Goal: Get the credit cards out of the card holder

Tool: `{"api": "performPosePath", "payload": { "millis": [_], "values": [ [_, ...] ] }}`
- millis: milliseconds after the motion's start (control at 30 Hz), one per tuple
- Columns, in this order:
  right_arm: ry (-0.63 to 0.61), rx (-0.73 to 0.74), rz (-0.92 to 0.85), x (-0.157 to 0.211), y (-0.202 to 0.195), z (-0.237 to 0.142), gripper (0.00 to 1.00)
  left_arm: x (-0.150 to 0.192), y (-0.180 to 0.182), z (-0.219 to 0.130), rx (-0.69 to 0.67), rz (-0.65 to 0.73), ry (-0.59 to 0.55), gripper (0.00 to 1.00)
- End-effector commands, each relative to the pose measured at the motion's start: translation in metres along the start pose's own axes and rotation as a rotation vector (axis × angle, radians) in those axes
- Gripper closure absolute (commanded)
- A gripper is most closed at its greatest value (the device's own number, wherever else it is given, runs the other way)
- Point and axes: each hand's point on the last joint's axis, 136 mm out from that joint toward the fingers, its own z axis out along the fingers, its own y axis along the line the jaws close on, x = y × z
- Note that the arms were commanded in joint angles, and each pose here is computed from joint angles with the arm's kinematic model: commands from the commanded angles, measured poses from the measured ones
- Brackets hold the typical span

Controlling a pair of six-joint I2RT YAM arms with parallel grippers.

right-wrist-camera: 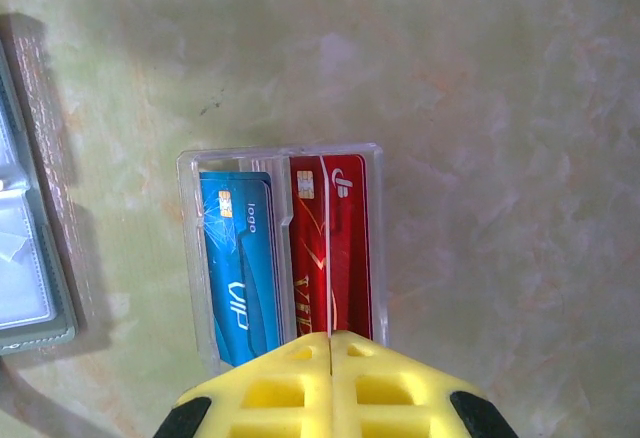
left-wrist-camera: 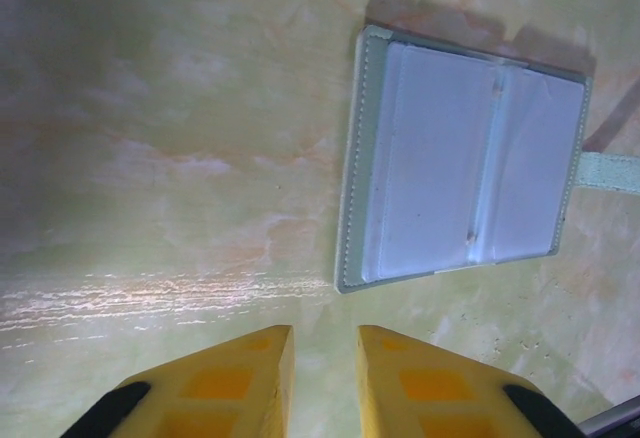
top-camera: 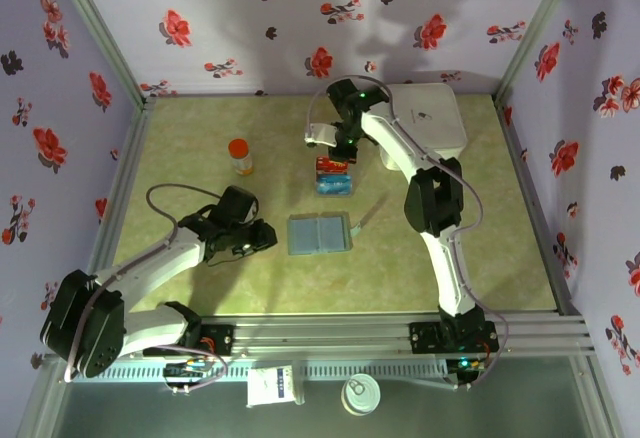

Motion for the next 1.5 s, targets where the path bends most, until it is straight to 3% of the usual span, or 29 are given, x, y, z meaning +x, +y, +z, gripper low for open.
{"api": "performPosePath", "payload": {
  "millis": [0,167,500,700,833,933,1033,1067,1100,1167,1467],
  "values": [
    [-0.004,0.008,-0.017,0.0,-0.006,0.003,0.94,0.004,0.013,-0.003,-0.036,-0.032,-0.005,0.77],
    [-0.005,0.033,-0.007,-0.002,-0.01,-0.002,0.81,0.001,0.011,-0.006,-0.039,-0.022,-0.012,0.76],
    [-0.052,0.143,0.093,-0.006,-0.024,-0.022,0.72,-0.013,0.011,-0.018,-0.065,0.014,-0.06,0.7],
    [-0.063,0.273,0.216,0.005,-0.033,-0.029,0.59,-0.035,0.02,-0.032,-0.141,0.061,-0.137,0.42],
    [-0.099,0.341,0.298,0.011,-0.03,-0.037,0.44,-0.048,0.027,-0.037,-0.177,0.079,-0.183,0.31],
    [-0.139,0.362,0.366,0.016,-0.019,-0.042,0.27,-0.057,0.033,-0.039,-0.199,0.085,-0.217,0.2],
    [-0.186,0.385,0.446,0.021,-0.008,-0.048,0.2,-0.064,0.037,-0.041,-0.207,0.091,-0.244,0.11],
    [-0.197,0.393,0.475,0.025,-0.003,-0.049,0.04,-0.066,0.038,-0.041,-0.211,0.094,-0.251,0.08],
    [-0.209,0.402,0.504,0.028,0.001,-0.05,0.01,-0.069,0.039,-0.041,-0.218,0.096,-0.257,0.05],
    [-0.218,0.428,0.551,0.037,0.008,-0.052,0.01,-0.074,0.043,-0.043,-0.238,0.103,-0.269,0.0],
    [-0.159,0.651,0.776,0.11,0.019,-0.055,0.01,-0.115,0.071,-0.066,-0.477,0.171,-0.395,0.0]
  ]
}}
